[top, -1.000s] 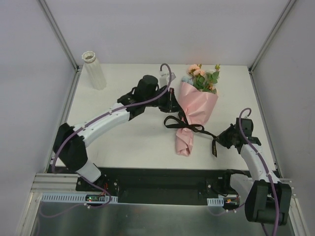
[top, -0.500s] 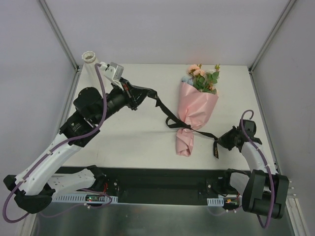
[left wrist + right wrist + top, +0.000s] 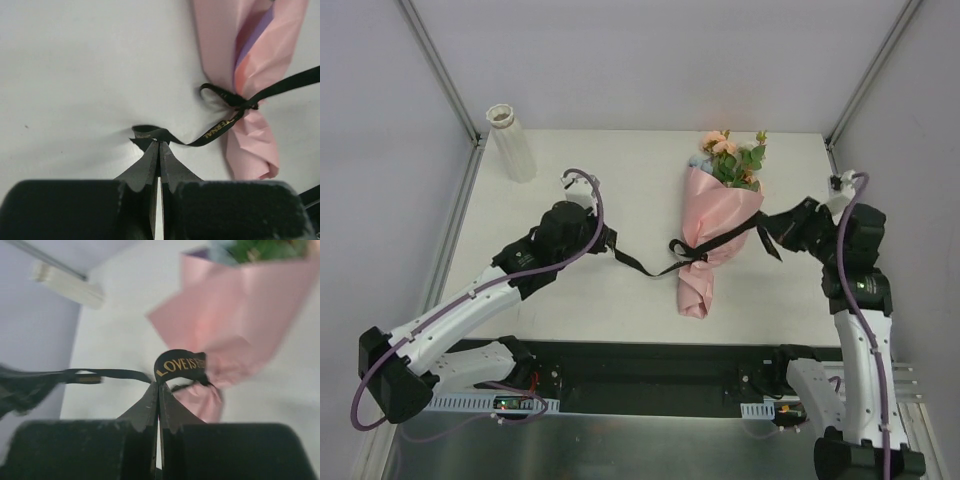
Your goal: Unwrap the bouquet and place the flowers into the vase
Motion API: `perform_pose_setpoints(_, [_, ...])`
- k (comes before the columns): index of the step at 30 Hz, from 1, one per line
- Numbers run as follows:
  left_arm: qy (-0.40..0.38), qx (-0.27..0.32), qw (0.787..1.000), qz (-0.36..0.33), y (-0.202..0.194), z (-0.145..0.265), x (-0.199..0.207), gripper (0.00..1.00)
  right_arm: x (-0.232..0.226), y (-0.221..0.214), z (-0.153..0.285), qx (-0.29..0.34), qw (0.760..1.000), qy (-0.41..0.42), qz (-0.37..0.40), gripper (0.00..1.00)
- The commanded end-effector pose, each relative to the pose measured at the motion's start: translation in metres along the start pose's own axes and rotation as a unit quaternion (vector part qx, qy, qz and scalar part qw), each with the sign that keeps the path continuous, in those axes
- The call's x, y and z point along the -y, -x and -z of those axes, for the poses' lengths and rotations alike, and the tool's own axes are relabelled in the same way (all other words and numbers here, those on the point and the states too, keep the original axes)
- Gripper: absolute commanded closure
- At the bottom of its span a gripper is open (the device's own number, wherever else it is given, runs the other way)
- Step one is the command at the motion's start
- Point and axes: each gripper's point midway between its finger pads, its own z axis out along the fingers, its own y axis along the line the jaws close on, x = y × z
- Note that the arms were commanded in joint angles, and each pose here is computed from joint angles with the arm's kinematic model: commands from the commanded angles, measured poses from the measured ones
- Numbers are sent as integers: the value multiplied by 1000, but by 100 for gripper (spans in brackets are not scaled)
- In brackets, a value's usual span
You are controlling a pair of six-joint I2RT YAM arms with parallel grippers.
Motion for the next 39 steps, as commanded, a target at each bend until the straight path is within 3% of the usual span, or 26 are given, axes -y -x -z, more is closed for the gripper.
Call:
perform_pose_setpoints(1, [57, -28, 998, 26, -28, -14, -21, 100, -96, 38, 56, 48, 986, 123, 98, 99])
perform_pose_setpoints(3, [68, -45, 996, 34, -40, -21, -24, 100, -127, 71, 89, 101, 980, 130, 109, 99])
perform_pose_setpoints(5, [64, -56, 996, 40, -46, -24, -22, 100, -134, 81, 108, 111, 982, 107, 106, 99])
perform_pose_setpoints(8, [59, -58, 996, 44, -47, -23, -21, 100, -138, 105, 145, 181, 975, 63, 115, 99])
perform_pose_setpoints(11, [57, -21, 997, 43, -21, -12, -20, 100, -96, 115, 159, 237, 967, -50, 80, 99])
perform_pose_setpoints(12, [50, 4, 998, 44, -6, -1, -19, 100, -63, 123, 166, 270, 952, -132, 55, 99])
perform_pose_setpoints(14, [43, 47, 997, 35, 25, 16, -16, 100, -22, 113, 174, 290, 932, -216, 12, 99])
perform_pose_setpoints(15, [37, 76, 996, 35, 42, 29, -15, 100, 8, 111, 189, 315, 903, -291, -10, 98])
perform_pose_setpoints(18, [12, 142, 990, 14, 91, 63, -5, 100, 51, 89, 193, 334, 870, -361, -45, 94])
perform_pose_setpoints(21, [-35, 205, 978, -19, 141, 101, 15, 100, 74, 58, 176, 304, 875, -370, -62, 92])
perform_pose_setpoints(23, [-55, 232, 971, -27, 160, 115, 23, 100, 79, 40, 163, 279, 890, -355, -65, 96])
perform_pose_setpoints(25, [-102, 261, 959, -33, 180, 128, 44, 100, 73, 12, 127, 210, 932, -291, -43, 99])
perform_pose_setpoints(26, [-118, 261, 957, -37, 183, 125, 52, 100, 47, 1, 105, 161, 966, -204, -2, 99])
perform_pose_setpoints(28, [-156, 274, 949, -27, 198, 131, 69, 100, 31, -21, 81, 108, 986, -125, 24, 99])
perform_pose_setpoints(29, [-165, 270, 948, -22, 200, 124, 76, 100, 0, -26, 73, 87, 995, -33, 48, 99])
perform_pose_setpoints(31, [-208, 277, 938, -2, 209, 127, 95, 100, -33, -40, 64, 43, 990, 79, 106, 99])
perform_pose_setpoints(32, [-225, 284, 932, 5, 215, 123, 103, 100, -63, -46, 72, 22, 977, 164, 133, 99])
perform_pose_setpoints(36, [-287, 247, 925, 29, 217, 108, 135, 100, -108, -46, 96, 9, 940, 265, 213, 98])
perform_pose_setpoints(39, [-335, 203, 919, 53, 210, 87, 160, 100, -138, -38, 110, -4, 920, 319, 229, 99])
